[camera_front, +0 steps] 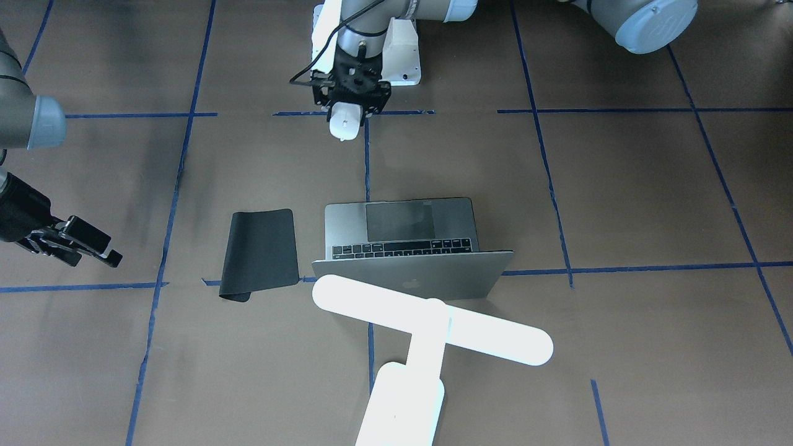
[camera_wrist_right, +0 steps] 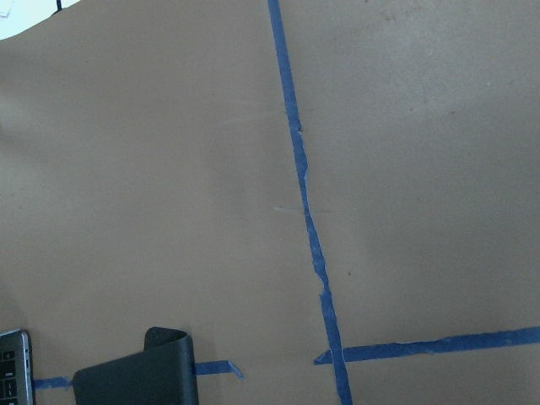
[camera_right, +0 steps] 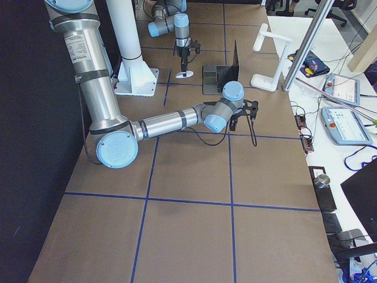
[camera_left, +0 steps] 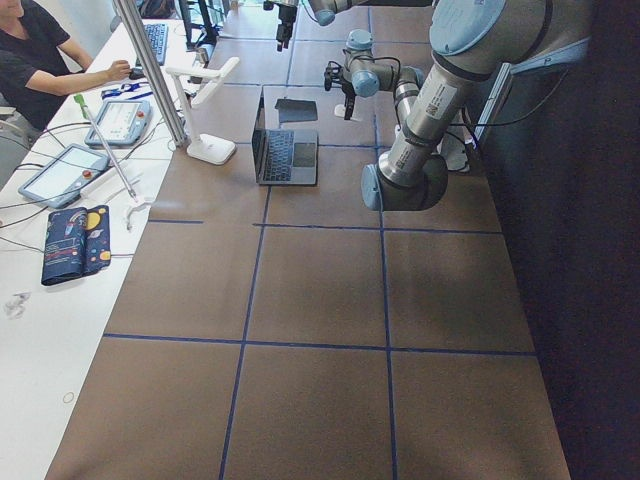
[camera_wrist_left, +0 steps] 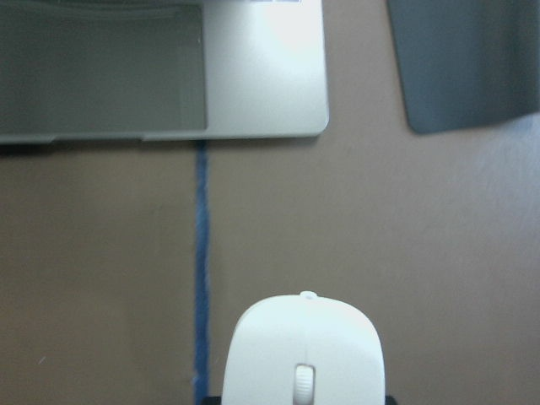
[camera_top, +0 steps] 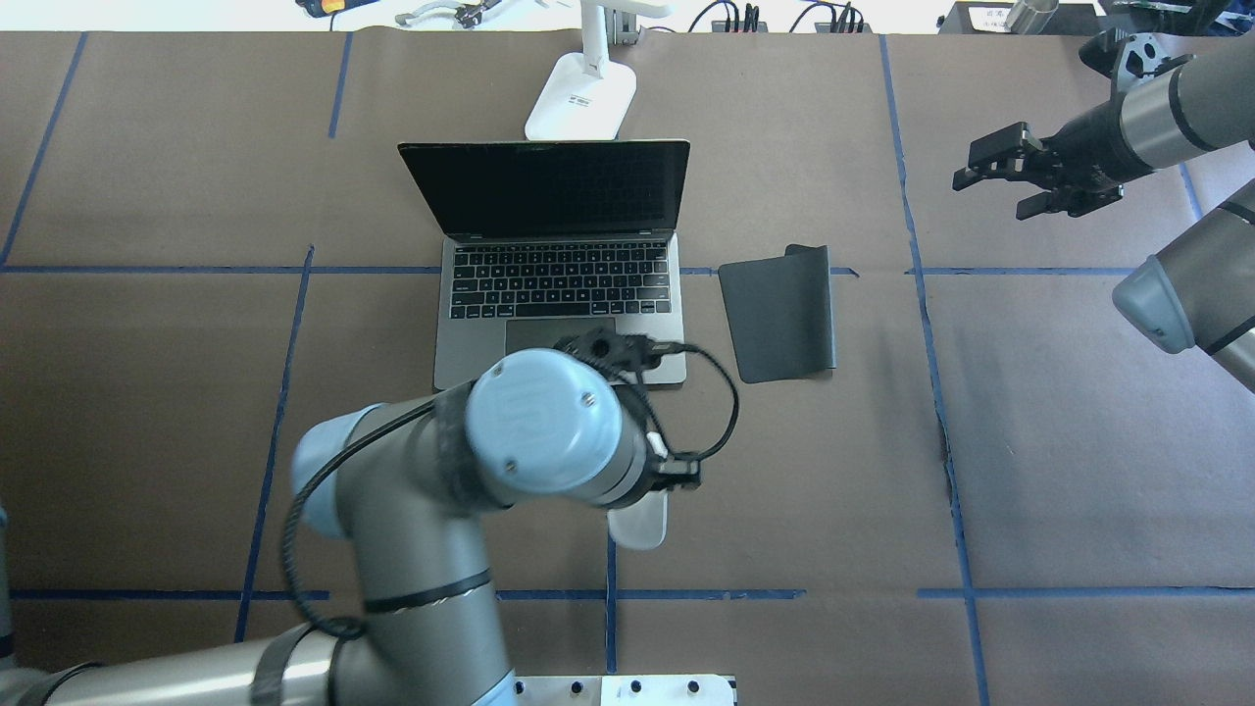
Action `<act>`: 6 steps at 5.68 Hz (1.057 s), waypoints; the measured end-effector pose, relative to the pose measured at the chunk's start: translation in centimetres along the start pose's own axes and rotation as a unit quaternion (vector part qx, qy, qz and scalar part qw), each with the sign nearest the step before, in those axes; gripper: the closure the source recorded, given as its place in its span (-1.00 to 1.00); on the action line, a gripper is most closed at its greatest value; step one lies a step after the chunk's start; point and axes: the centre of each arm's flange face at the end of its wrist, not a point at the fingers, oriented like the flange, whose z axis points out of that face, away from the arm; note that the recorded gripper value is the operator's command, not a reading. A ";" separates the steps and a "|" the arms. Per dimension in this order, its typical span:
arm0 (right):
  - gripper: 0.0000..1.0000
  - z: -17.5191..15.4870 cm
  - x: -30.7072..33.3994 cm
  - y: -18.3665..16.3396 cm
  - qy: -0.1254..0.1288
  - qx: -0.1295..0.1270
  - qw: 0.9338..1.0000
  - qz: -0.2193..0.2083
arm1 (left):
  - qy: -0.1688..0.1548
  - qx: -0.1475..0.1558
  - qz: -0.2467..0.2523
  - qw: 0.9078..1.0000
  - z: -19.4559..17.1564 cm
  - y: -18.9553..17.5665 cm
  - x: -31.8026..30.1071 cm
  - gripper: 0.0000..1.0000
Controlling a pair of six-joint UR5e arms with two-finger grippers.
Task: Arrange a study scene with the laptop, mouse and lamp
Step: 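Carry the white mouse with the left gripper over the mouse pad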
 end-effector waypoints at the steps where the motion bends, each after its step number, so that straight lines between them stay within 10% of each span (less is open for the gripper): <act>1: -1.00 -0.3 1.0 0.0 0.003 0.002 1.000 0.003 | 0.002 0.012 -0.008 1.000 1.8 -3.2 3.7 1.00; 6: -1.00 0.3 3.9 0.6 0.022 -0.004 1.000 0.019 | -0.013 0.083 -0.021 0.996 10.6 -13.6 15.4 0.99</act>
